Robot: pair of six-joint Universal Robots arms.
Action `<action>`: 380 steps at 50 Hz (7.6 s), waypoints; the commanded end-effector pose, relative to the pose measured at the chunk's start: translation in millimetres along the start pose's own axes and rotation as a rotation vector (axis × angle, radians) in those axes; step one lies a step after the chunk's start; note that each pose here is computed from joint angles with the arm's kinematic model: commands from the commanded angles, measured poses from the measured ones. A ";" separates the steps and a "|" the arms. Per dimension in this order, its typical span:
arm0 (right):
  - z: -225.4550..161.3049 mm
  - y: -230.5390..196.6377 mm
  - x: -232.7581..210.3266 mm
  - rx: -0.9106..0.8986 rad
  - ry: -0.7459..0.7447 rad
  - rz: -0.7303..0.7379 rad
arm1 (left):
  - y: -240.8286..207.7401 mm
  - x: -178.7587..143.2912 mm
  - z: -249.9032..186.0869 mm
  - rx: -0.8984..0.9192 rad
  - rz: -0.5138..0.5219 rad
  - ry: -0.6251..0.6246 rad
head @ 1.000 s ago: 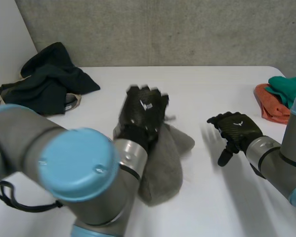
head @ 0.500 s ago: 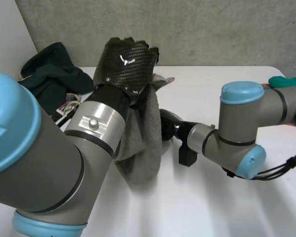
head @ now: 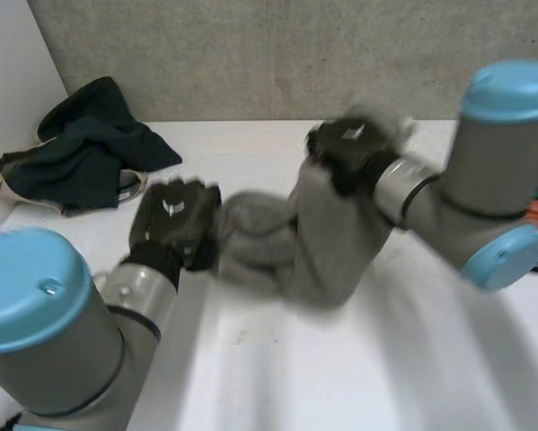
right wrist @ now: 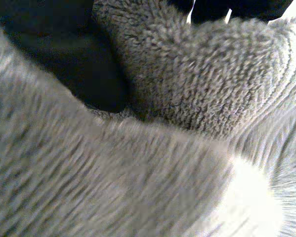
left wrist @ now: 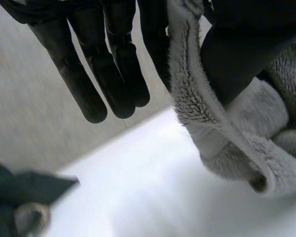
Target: Fold the laundry.
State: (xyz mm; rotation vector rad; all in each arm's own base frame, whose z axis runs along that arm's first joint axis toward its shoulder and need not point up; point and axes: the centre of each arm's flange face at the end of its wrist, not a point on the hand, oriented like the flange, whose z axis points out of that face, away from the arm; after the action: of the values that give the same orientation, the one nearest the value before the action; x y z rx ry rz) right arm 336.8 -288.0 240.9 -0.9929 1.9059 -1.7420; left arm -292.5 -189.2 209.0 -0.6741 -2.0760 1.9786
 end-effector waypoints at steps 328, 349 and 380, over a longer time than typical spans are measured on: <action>-25.5 -132.1 185.9 0.427 0.966 -0.817 | -206.1 -109.1 134.9 0.896 0.226 -0.359; -19.9 102.8 117.4 -0.258 0.371 -0.530 | -1.8 -87.2 101.5 0.285 0.181 -0.179; -67.7 146.6 184.6 -0.426 0.459 0.091 | 5.7 -100.1 67.5 0.198 0.186 -0.182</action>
State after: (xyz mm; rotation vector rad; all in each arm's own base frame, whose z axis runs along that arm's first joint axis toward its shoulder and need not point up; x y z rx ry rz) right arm 126.5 -381.3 149.0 -0.4710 2.6584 -1.6806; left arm -236.9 -309.0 217.1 -0.6606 -1.8824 2.4515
